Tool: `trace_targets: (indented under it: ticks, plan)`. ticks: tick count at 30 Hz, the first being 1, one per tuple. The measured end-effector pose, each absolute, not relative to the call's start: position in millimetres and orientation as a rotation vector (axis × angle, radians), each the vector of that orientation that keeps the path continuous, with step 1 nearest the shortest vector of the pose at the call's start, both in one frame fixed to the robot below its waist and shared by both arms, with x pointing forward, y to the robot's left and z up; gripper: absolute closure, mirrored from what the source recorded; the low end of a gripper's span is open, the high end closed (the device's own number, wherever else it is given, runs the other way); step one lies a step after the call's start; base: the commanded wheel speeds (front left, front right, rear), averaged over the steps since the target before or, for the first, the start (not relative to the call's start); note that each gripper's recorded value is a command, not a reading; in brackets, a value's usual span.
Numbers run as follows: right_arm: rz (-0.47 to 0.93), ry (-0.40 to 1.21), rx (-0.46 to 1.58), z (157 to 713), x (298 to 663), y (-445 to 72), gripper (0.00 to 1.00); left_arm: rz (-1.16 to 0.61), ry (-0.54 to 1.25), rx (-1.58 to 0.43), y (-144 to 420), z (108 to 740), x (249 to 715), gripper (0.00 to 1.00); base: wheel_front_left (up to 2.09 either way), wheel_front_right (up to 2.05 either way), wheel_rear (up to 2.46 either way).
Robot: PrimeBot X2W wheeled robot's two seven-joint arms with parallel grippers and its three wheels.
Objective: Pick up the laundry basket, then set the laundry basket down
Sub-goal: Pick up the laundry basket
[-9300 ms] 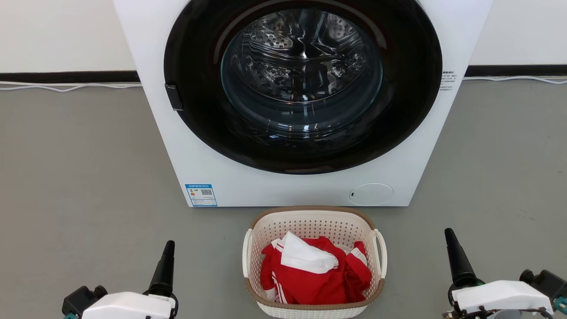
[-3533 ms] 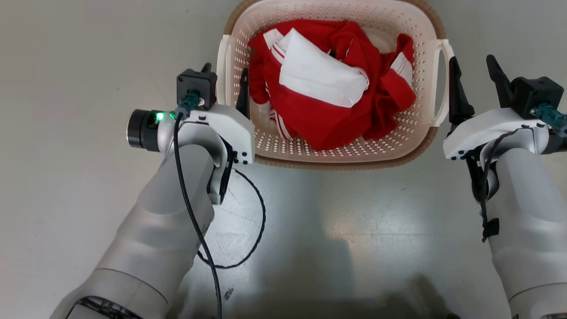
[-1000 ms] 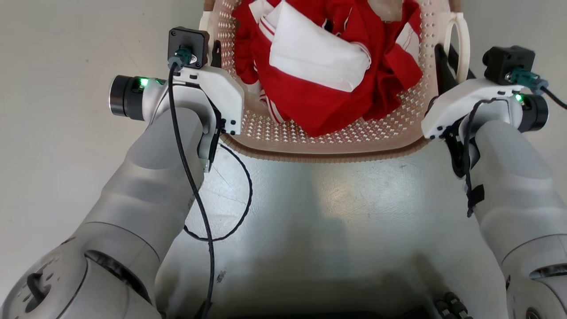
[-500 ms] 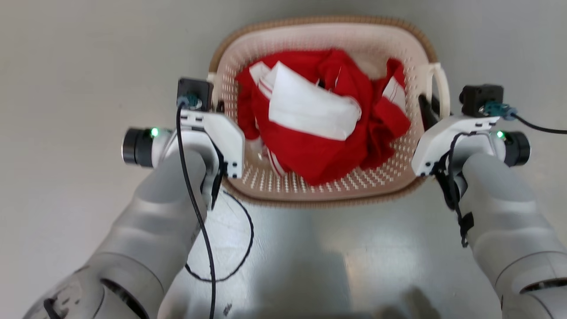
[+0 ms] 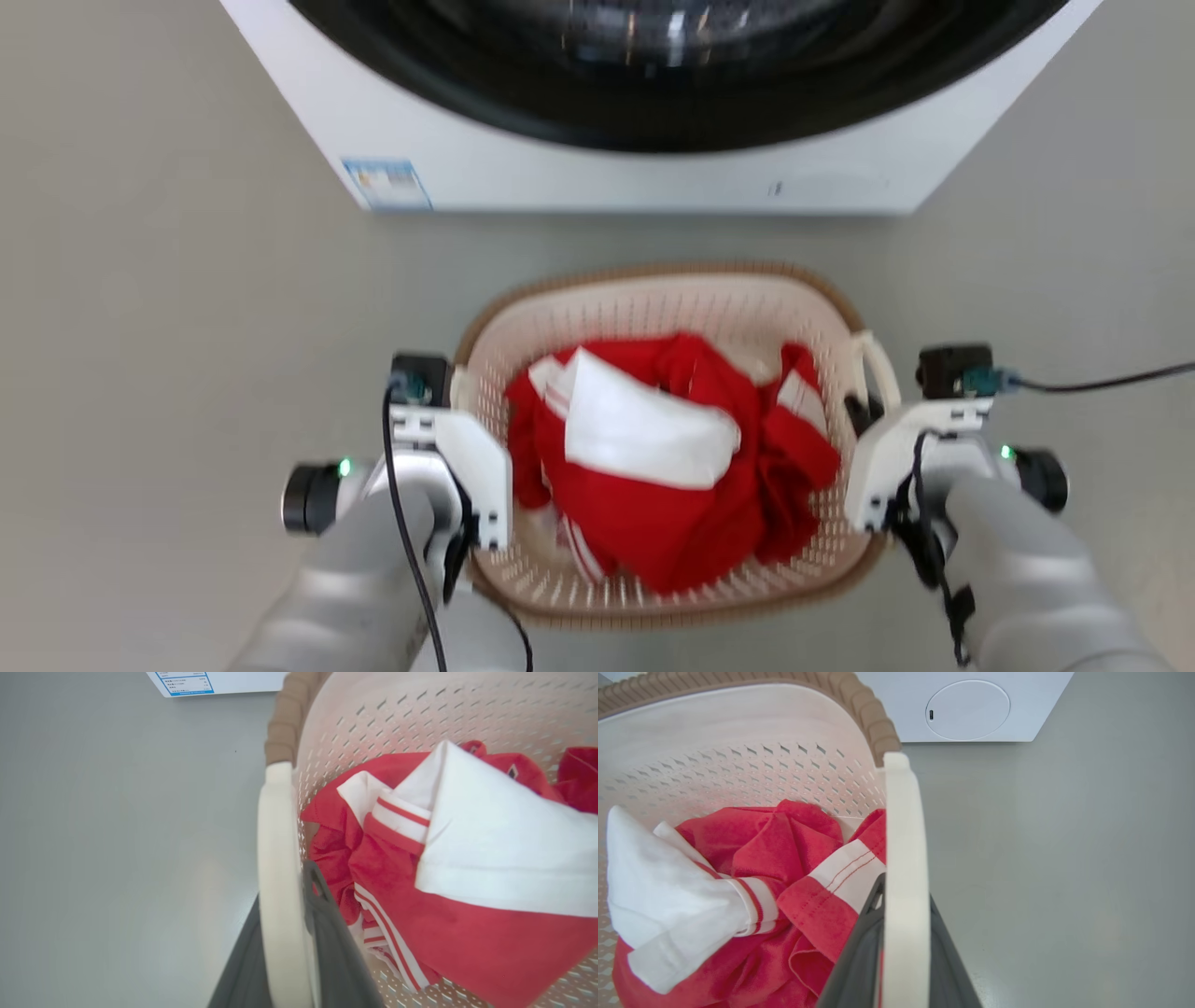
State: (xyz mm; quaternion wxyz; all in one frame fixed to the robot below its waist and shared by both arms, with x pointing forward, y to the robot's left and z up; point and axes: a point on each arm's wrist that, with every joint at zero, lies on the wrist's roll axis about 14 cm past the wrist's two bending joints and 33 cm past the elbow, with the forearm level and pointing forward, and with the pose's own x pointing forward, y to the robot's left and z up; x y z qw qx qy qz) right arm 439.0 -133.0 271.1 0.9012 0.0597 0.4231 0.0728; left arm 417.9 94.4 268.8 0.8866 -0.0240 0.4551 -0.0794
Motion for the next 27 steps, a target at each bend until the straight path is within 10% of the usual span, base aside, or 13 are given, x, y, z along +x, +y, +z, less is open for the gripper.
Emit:
trace_targets:
  ticks: [27]
  plan:
    - [0.149, 0.898, 0.159, 335.6, 336.3, -139.5, 1.00, -0.304, 0.985, 0.030, 71.8, 328.7, 322.5, 1.00, 0.00, 0.00, 0.00]
